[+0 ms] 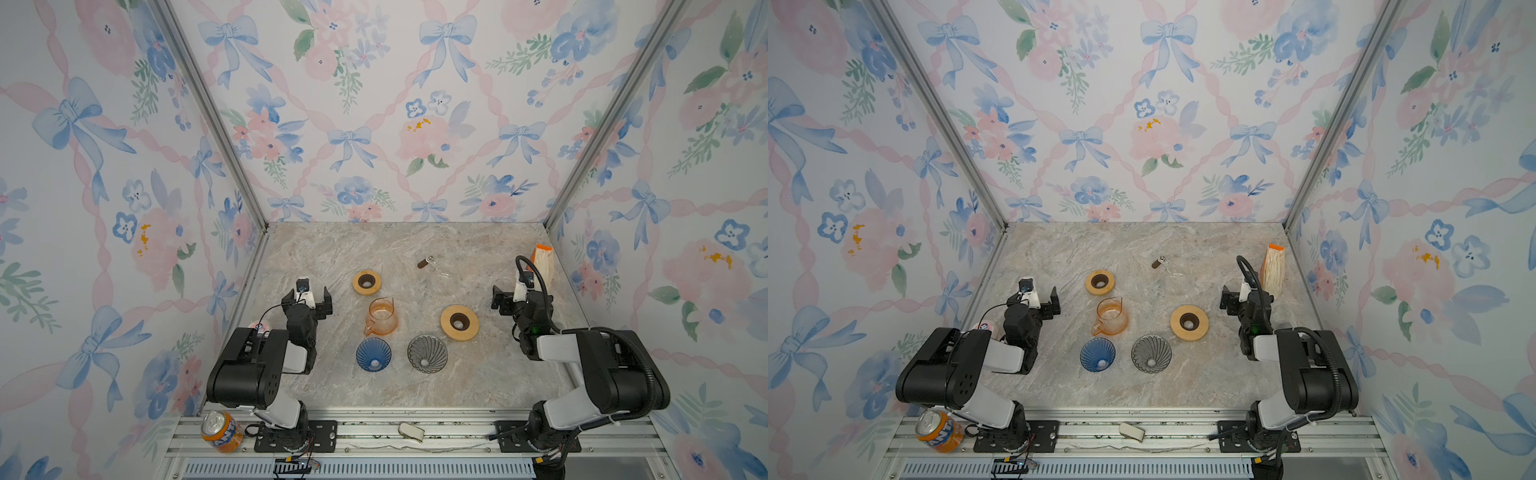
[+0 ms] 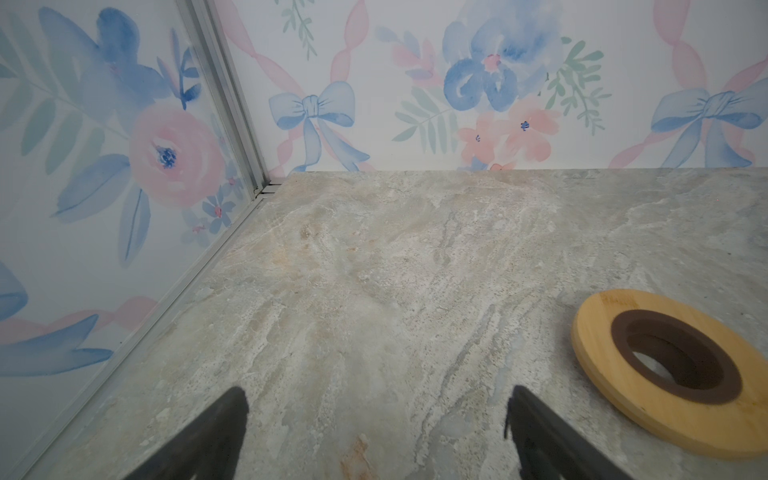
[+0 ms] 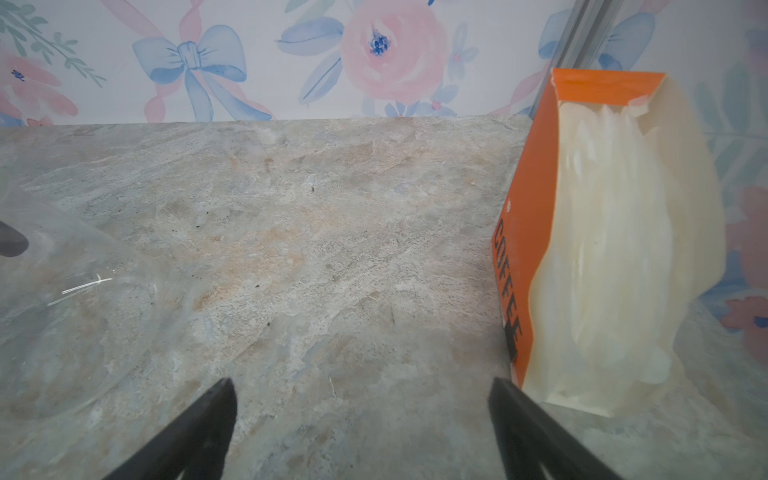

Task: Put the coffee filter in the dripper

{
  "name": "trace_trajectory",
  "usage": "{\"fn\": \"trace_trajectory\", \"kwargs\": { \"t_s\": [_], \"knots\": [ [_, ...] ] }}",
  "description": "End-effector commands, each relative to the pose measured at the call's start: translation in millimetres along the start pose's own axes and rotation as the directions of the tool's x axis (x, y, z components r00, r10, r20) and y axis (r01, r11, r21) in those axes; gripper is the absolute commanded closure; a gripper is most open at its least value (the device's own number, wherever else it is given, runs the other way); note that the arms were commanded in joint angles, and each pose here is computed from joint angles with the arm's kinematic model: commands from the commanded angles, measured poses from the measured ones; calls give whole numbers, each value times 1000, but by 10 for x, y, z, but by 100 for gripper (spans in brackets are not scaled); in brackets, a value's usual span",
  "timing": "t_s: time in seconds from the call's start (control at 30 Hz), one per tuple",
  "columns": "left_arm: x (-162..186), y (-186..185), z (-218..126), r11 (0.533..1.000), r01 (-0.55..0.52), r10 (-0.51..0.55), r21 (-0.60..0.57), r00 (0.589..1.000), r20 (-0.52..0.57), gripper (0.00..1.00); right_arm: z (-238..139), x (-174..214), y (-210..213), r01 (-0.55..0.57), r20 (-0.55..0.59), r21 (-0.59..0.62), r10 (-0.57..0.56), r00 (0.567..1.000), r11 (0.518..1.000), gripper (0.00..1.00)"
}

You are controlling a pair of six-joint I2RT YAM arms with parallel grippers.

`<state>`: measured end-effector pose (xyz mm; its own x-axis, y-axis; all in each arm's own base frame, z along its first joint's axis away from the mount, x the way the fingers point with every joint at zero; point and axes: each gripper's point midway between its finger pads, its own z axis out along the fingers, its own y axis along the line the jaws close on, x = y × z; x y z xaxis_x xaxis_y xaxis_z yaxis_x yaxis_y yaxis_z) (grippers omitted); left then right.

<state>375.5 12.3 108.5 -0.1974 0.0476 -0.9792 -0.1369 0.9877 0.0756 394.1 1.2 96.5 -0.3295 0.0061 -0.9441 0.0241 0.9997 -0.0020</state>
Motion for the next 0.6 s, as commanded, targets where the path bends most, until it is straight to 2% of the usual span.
{"fn": "trace_trajectory", "kwargs": {
  "t_s": [0.0,0.17,0.3,0.4,0.57],
  "knots": [
    [-97,49,-9,1000,17,-17,-19,1000,9,2,-70,-138,62,24,48,-18,-23,999,1000,4],
    [-309,44,1,1000,10,-10,-12,1000,-13,2,-146,-220,123,39,53,-53,-37,998,998,3],
    [-734,54,-45,999,37,-37,-4,997,68,2,-235,-302,164,51,73,-77,-45,996,996,3],
    [-1027,-40,-6,998,45,-48,52,996,69,2,-286,-390,178,57,76,-84,-50,996,995,4],
    [-1308,-216,48,983,104,-106,152,994,5,2,-391,-693,191,35,109,-84,-26,994,996,3]
  ]
}}
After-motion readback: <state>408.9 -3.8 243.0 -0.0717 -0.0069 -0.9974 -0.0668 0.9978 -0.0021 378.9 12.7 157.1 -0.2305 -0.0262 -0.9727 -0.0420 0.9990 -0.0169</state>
